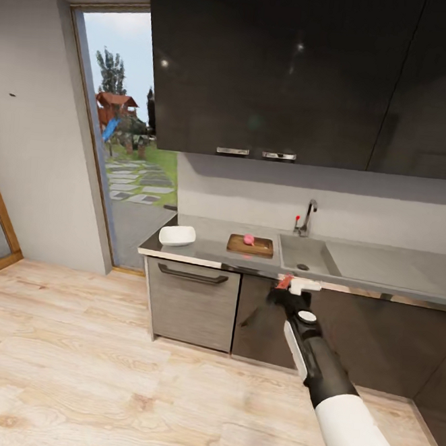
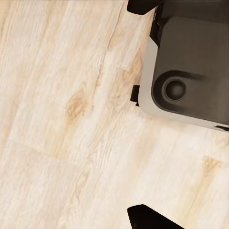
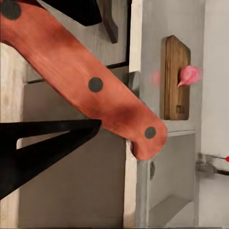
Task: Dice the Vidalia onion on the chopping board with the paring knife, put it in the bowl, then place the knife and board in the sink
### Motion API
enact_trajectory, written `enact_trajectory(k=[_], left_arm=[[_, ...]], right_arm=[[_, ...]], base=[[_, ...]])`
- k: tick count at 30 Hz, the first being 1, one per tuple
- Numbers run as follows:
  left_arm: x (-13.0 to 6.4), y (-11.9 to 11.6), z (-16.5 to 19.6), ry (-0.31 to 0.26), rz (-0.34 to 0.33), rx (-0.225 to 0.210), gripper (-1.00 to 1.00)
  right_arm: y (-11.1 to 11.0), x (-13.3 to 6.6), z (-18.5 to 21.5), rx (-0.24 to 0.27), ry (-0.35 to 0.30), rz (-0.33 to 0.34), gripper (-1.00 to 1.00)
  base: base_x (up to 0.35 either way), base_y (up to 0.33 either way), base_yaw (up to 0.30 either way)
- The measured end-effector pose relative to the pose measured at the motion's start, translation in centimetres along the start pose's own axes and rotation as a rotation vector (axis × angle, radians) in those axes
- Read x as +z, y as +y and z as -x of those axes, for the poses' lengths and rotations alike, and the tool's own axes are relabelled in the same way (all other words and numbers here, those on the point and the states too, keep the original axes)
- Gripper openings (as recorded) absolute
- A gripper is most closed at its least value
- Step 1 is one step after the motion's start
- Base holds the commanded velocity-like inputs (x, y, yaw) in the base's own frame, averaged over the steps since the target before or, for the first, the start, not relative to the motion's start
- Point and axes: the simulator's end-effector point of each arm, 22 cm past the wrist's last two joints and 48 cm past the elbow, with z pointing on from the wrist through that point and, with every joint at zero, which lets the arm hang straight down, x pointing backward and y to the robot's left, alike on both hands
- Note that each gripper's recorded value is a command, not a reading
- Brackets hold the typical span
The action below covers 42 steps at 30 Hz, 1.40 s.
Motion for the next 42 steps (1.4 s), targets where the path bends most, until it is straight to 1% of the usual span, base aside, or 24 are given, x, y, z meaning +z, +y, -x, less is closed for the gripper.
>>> enact_trajectory(k=[1,2,5,7,11,14,16,18,20,21,22,23,24,25,26,27,29,30,33,37,39,42], left_arm=[[0.0,0.0,0.0,0.0,0.0,0.0,1.0],[0.0,0.0,0.0,0.0,0.0,0.0,1.0],[0.0,-0.2,-0.1,0.002,-0.002,-0.001,1.0],[-0.1,-0.6,-0.2,0.003,-0.007,-0.002,1.0],[-0.1,-0.8,-0.2,0.004,-0.009,-0.004,1.0],[-0.1,-0.8,-0.3,0.005,-0.009,-0.004,1.0],[-0.1,-0.8,-0.3,0.007,-0.009,-0.004,1.0],[-0.1,-0.8,-0.4,0.008,-0.009,-0.003,1.0],[-0.1,-0.8,-0.4,0.009,-0.01,-0.003,1.0],[-0.1,-0.8,-0.4,0.009,-0.01,-0.003,1.0],[-0.1,-0.8,-0.4,0.009,-0.011,-0.003,1.0],[-0.1,-0.9,-0.4,0.009,-0.011,-0.004,1.0],[-0.1,-0.9,-0.4,0.009,-0.011,-0.004,1.0],[-0.1,-0.9,-0.4,0.009,-0.012,-0.004,1.0],[-0.1,-0.9,-0.4,0.009,-0.012,-0.003,1.0],[-0.1,-0.9,-0.4,0.009,-0.012,-0.003,1.0],[-0.1,-1.0,-0.5,0.01,-0.013,-0.003,1.0],[-0.2,-1.6,-0.6,0.012,-0.02,-0.005,1.0],[-0.3,-2.0,-0.7,0.013,-0.024,-0.007,1.0],[-0.3,-2.0,-0.7,0.013,-0.025,-0.008,1.0],[-0.3,-2.0,-0.7,0.013,-0.025,-0.008,1.0],[-0.3,-2.0,-0.7,0.013,-0.026,-0.008,1.0]], right_arm=[[0.0,-0.3,1.1,0.002,-0.006,0.002,-1.0],[0.2,-1.0,3.1,0.004,-0.018,0.006,-1.0],[0.7,-3.5,8.6,0.024,-0.075,0.023,-1.0],[1.1,-5.1,11.3,0.036,-0.102,0.034,-1.0],[1.0,-6.9,14.0,0.045,-0.119,0.042,-1.0],[0.9,-8.1,16.9,0.054,-0.166,0.045,-1.0],[1.0,-8.4,18.2,0.062,-0.181,0.054,-1.0],[1.6,-8.6,19.1,0.085,-0.18,0.089,-1.0],[2.1,-8.5,19.3,0.139,-0.17,0.147,-1.0],[2.0,-8.5,19.3,0.16,-0.165,0.163,-1.0],[1.0,-8.1,19.2,0.231,-0.151,0.211,-1.0],[0.7,-7.9,19.2,0.262,-0.147,0.235,-1.0],[0.0,-7.8,19.2,0.31,-0.143,0.281,-1.0],[-0.4,-7.8,19.4,0.366,-0.142,0.353,-1.0],[-0.5,-7.9,19.5,0.398,-0.142,0.405,-1.0],[-0.5,-7.8,19.4,0.413,-0.138,0.429,-1.0],[-0.6,-7.6,19.2,0.43,-0.133,0.454,-1.0],[-0.5,-7.5,19.1,0.44,-0.137,0.474,-1.0],[-0.1,-7.6,19.2,0.441,-0.145,0.504,-1.0],[1.0,-7.5,18.7,0.448,-0.141,0.563,-1.0],[1.1,-7.2,18.5,0.456,-0.152,0.574,-1.0],[0.9,-6.4,17.9,0.467,-0.162,0.57,-1.0]], base=[[0.0,0.0,0.0],[0.0,0.0,0.0],[0.0,0.0,0.0],[0.0,0.0,0.0],[0.0,0.0,0.0],[0.0,0.0,0.0],[0.0,0.0,0.0],[0.0,0.0,0.0],[0.0,0.0,0.0],[0.0,0.0,0.0],[0.0,0.0,0.0],[0.0,0.0,0.0],[0.0,0.0,0.0],[0.0,0.0,0.0],[0.0,0.0,0.0],[0.0,0.0,0.0],[0.0,0.0,0.0],[0.0,0.0,0.0],[0.0,0.0,0.0],[0.023,0.018,0.0],[0.109,0.085,0.0],[0.176,0.143,0.0]])
